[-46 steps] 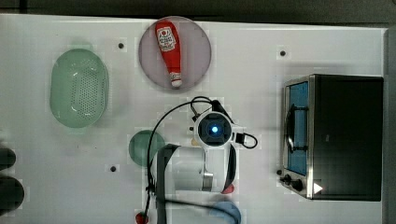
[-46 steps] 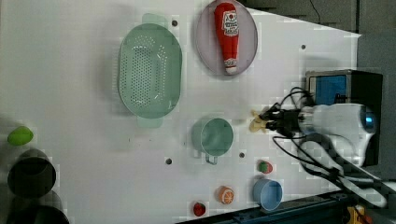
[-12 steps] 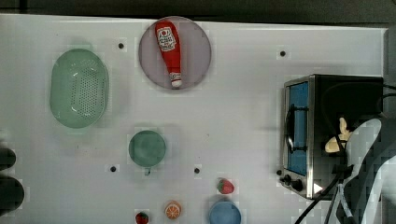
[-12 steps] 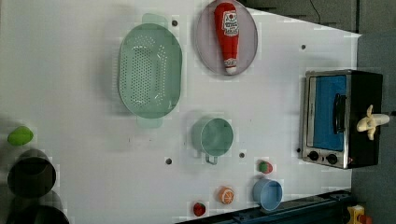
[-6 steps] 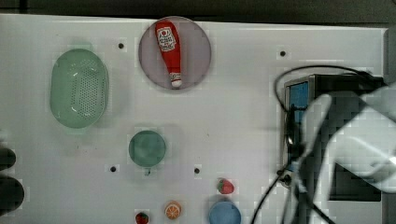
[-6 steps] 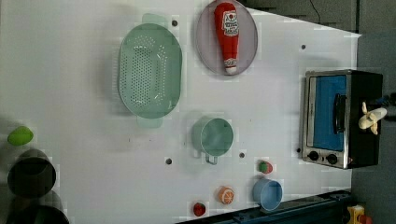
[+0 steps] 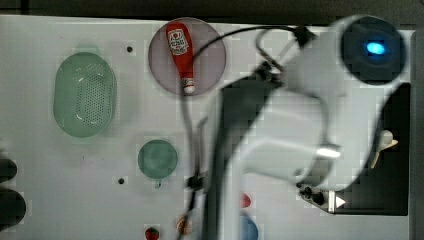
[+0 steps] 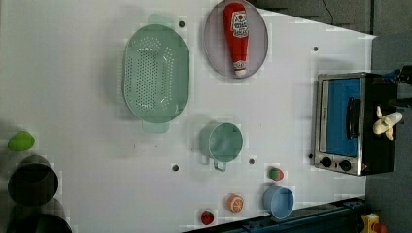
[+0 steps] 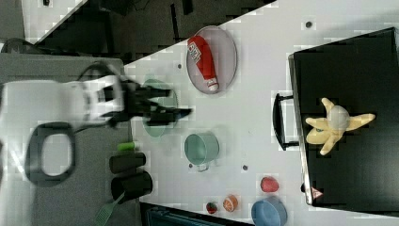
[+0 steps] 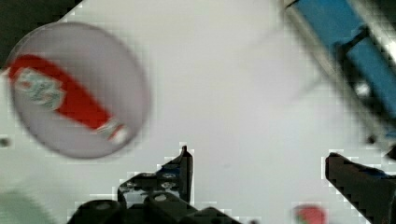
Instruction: Pick banana from table and place on oven.
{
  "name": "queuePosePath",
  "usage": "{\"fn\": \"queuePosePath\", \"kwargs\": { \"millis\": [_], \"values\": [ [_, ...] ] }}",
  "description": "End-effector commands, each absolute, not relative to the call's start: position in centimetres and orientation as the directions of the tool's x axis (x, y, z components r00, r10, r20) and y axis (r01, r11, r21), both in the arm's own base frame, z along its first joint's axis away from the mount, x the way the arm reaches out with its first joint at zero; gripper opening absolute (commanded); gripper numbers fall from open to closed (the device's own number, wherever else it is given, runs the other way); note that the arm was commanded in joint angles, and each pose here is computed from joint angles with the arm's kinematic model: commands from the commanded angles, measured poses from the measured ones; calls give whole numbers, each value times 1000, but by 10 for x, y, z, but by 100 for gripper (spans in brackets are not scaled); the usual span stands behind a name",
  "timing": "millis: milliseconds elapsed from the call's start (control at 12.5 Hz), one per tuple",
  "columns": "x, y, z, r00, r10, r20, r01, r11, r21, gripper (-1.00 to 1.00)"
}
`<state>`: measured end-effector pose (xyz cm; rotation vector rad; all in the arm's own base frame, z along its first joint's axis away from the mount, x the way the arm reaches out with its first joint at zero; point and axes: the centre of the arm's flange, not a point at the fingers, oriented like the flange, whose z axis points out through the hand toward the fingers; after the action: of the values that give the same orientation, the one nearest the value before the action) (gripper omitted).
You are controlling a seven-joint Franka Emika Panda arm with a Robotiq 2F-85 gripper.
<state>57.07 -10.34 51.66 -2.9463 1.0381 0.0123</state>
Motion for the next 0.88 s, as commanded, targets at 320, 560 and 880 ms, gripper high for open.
{"fn": "queuePosePath", "kwargs": {
  "millis": [320,560,880],
  "values": [
    [509,-44,608,638,-770,-10,-770,-638,-18,100],
    [498,-48,624,631,-776,12,-776,-631,-27,100],
    [498,-51,625,628,-778,14,-778,-628,-30,100]
  ]
}}
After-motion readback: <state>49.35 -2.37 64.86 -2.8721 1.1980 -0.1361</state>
